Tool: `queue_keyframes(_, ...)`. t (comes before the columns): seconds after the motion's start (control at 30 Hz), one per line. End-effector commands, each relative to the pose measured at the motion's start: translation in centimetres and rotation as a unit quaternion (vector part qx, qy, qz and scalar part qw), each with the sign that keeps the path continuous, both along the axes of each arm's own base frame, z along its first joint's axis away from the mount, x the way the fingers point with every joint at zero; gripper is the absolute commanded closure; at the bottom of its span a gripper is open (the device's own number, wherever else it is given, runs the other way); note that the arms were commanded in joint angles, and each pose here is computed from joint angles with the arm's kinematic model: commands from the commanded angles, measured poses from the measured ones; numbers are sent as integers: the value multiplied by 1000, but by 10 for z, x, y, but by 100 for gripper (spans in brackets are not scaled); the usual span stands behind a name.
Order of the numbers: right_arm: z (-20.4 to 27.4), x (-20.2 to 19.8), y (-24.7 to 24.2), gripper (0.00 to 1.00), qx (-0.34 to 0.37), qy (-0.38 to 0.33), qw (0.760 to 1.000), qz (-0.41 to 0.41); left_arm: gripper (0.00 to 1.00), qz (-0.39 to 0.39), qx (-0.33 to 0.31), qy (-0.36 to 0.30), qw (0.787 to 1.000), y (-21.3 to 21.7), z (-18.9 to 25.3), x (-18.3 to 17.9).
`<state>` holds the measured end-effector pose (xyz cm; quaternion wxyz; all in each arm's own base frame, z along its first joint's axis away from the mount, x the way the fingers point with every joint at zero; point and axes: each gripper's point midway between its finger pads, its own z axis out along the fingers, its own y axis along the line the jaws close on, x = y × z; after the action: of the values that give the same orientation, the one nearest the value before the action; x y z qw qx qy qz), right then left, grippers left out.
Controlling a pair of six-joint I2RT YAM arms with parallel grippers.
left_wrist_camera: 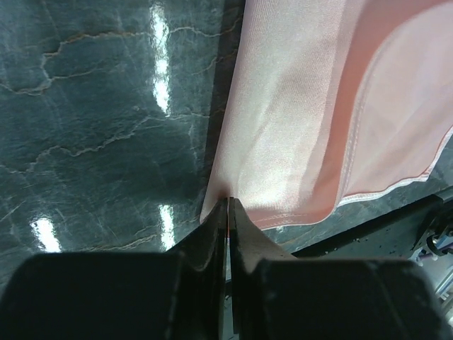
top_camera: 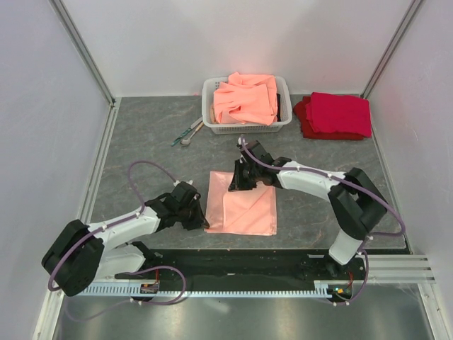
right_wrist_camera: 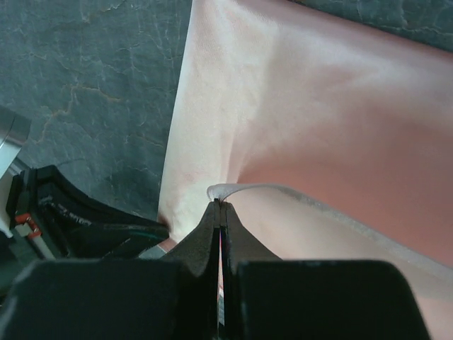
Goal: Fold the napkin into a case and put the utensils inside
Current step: Fold the top corner of the square-folded napkin at the center of the board.
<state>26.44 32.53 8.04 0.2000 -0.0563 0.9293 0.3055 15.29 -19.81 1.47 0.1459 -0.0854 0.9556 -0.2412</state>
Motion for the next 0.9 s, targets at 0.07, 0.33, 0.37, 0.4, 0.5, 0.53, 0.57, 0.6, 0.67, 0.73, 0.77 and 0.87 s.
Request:
queue_keyframes(0.07,1,35,33,100,34,-16,999,20,91,8,-13,3,1000,-1,0,-5)
queue_keyframes(0.33,-6,61,43,100,71,4,997,6,91,9,-13,8,1000,1,-4,-9)
queue_keyframes(0.37,-9,65,42,100,72,7,997,2,91,9,-14,6,1000,1,-3,-9)
queue_keyframes(0.4,-8,67,43,100,78,7,997,1,91,10,-14,7,1000,1,-3,-9)
queue_keyframes(0.5,-10,73,48,100,86,11,996,-1,91,9,-16,7,1000,0,-2,-9)
queue_keyframes(0.53,-7,74,51,100,93,12,996,3,91,9,-17,8,1000,1,-2,-10)
queue_keyframes(0.57,-11,76,52,100,94,19,995,1,91,9,-17,8,1000,1,-3,-10)
queue_keyframes(0.6,-12,77,54,100,97,19,995,2,91,8,-20,6,1000,0,-1,-10)
queue_keyframes(0.67,-12,80,55,100,100,20,995,0,91,9,-22,5,1000,0,0,-10)
queue_keyframes(0.73,-8,84,60,100,108,16,994,3,91,10,-21,3,1000,1,0,-10)
queue_keyframes(0.77,-8,84,61,100,111,19,994,5,91,11,-20,4,1000,2,-1,-10)
queue_keyframes(0.87,-10,86,66,100,116,24,993,9,91,10,-19,7,1000,2,-2,-11)
